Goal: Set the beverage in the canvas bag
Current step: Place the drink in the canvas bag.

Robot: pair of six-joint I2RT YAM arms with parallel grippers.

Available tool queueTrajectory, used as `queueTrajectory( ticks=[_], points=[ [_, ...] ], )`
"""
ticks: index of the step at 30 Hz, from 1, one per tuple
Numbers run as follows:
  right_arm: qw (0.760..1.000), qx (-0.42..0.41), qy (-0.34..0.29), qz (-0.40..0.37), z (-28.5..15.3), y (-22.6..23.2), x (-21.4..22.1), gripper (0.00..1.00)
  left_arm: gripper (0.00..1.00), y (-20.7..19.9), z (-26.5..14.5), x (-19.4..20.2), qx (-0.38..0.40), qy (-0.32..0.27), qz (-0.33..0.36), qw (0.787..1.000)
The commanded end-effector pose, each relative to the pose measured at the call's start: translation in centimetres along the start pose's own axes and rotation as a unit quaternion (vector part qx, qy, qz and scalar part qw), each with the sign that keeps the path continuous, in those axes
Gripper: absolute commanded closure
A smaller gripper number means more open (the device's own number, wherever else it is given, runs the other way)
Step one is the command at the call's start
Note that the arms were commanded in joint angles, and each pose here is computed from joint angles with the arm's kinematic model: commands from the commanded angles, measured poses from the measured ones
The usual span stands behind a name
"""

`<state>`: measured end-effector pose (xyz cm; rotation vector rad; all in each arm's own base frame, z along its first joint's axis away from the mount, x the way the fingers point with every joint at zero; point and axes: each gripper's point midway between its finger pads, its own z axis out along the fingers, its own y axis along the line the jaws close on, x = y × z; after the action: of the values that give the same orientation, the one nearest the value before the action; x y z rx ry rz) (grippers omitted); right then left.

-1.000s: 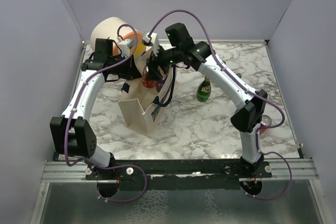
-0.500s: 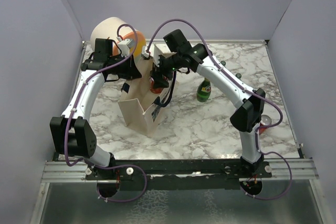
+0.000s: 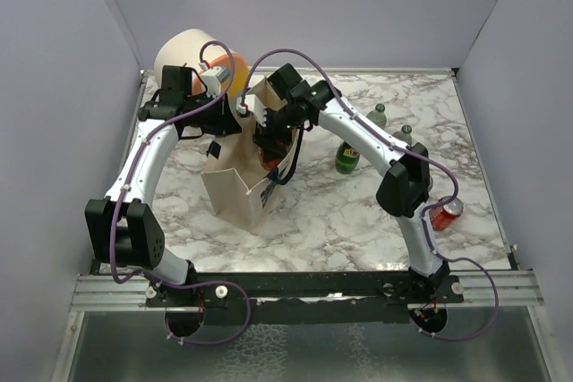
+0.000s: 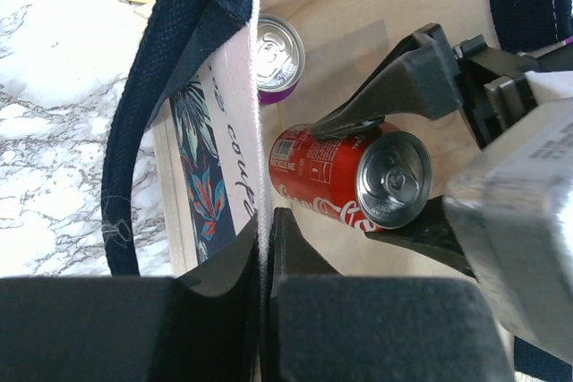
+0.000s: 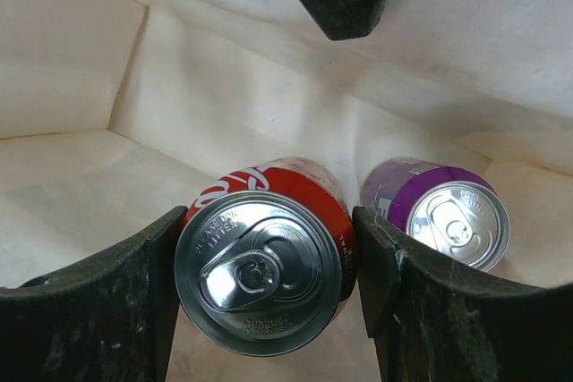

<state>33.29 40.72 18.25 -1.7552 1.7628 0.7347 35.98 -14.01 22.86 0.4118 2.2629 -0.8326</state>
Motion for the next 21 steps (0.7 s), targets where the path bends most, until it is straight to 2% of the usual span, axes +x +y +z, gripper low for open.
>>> queueTrajectory(
  ticks=[1, 8, 15, 21],
  points=[
    [0.999, 0.024, -0.019, -0.021, -0.2, -1.1, -1.0, 0.99, 1.0, -0.6, -0.3, -1.4, 0.021, -0.026, 0.024, 0.999],
    [0.999, 0.033, -0.007, -0.023, 1.1, -1.5, 1.0, 0.99, 1.0, -0.3, -0.2, -1.4, 0.023, -0.026, 0.018, 0.999],
    [0.998, 0.048, -0.029, -0.003, 2.2, -2.2, 1.2, 0.99, 1.0, -0.1, -0.1, -1.2, 0.022, -0.023, 0.014, 0.999],
    [0.998, 0.053, -0.022, 0.009, 2.9, -2.9, 2.2, 0.99, 1.0, 0.0, -0.1, -1.3, 0.02, -0.023, 0.015, 0.999]
  ],
)
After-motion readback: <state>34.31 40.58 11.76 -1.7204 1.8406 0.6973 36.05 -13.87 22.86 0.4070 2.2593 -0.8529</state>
